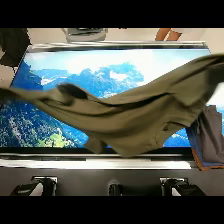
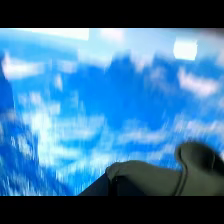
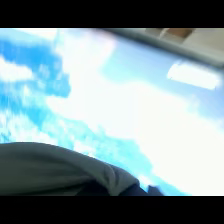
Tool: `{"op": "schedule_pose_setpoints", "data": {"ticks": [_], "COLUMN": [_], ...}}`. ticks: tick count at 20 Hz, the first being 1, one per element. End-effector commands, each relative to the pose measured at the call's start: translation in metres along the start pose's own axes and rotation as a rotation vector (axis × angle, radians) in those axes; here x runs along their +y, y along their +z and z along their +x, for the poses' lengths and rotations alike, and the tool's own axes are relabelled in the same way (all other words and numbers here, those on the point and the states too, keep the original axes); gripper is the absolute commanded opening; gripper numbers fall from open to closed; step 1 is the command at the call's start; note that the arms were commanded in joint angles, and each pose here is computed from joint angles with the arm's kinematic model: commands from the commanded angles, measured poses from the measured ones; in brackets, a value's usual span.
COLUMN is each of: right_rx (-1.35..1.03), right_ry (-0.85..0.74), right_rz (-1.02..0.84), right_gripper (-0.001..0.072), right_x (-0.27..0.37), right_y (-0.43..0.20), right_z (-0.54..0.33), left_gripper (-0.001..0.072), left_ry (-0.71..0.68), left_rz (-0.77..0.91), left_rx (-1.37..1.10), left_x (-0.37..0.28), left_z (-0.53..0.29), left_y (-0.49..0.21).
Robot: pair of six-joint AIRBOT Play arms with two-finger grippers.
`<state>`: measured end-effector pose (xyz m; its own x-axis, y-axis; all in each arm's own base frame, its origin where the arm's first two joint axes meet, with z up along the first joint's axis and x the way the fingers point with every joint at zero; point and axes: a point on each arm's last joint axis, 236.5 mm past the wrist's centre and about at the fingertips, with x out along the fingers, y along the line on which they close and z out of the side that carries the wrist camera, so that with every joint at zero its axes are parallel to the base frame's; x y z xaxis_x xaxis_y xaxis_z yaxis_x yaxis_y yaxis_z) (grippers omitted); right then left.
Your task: Fold the shirts.
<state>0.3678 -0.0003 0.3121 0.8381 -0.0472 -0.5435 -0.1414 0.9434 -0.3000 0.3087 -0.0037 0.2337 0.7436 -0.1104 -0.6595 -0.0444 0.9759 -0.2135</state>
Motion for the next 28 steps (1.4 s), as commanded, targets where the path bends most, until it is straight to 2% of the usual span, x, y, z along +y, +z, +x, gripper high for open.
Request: {"op": "schedule_pose_setpoints", "data": {"ticks": [1,4,7,8,10,11,12,14,16,18,20,23,26,28], "right_rx": [0.241,0.229,0.305,0.343,0.384,0.402,0.439,0.442,0.522,0.744,0.914,0.927,0.802,0.802], "right_ry": [0.118,0.204,0.33,0.385,0.495,0.554,0.594,0.681,0.724,0.772,0.77,0.725,0.814,0.814], "right_rz": [-0.007,0.186,0.441,0.48,0.358,0.237,0.202,0.189,0.212,0.248,0.224,0.432,0.718,0.758], "right_gripper": [0.0048,0.0048,0.0051,0.0118,0.0611,0.0626,0.0628,0.063,0.0627,0.0563,0.0561,0.0564,0.0563,0.0563], "right_x": [0.043,0.089,0.14,0.157,0.175,0.176,0.17,0.144,0.103,0.081,0.093,0.162,0.229,0.246], "right_y": [-0.055,-0.073,-0.102,-0.11,-0.118,-0.122,-0.126,-0.122,-0.144,-0.199,-0.258,-0.332,-0.348,-0.36], "right_z": [0.147,0.262,0.309,0.311,0.296,0.279,0.262,0.225,0.187,0.14,0.103,0.083,0.082,0.083], "left_gripper": [0.0027,0.0028,0.0027,0.0027,0.0028,0.0028,0.0028,0.0027,0.0028,0.0028,0.0028,0.0028,0.0028,0.0028], "left_ry": [-0.092,-0.133,-0.112,-0.115,-0.126,-0.129,-0.132,-0.138,-0.152,-0.169,-0.181,-0.184,-0.184,-0.184], "left_rz": [-0.136,-0.27,-0.32,-0.309,-0.273,-0.262,-0.251,-0.24,-0.216,-0.193,-0.166,-0.158,-0.159,-0.16], "left_rx": [0.292,0.363,0.463,0.492,0.512,0.511,0.509,0.519,0.541,0.57,0.582,0.581,0.58,0.581], "left_x": [0.005,0.007,0.016,0.017,0.017,0.017,0.017,0.016,0.014,0.011,0.01,0.01,0.01,0.01], "left_z": [0.101,0.157,0.183,0.188,0.193,0.192,0.192,0.19,0.187,0.183,0.181,0.181,0.181,0.181], "left_y": [-0.119,-0.168,-0.197,-0.205,-0.211,-0.211,-0.21,-0.212,-0.217,-0.223,-0.226,-0.226,-0.226,-0.226]}}
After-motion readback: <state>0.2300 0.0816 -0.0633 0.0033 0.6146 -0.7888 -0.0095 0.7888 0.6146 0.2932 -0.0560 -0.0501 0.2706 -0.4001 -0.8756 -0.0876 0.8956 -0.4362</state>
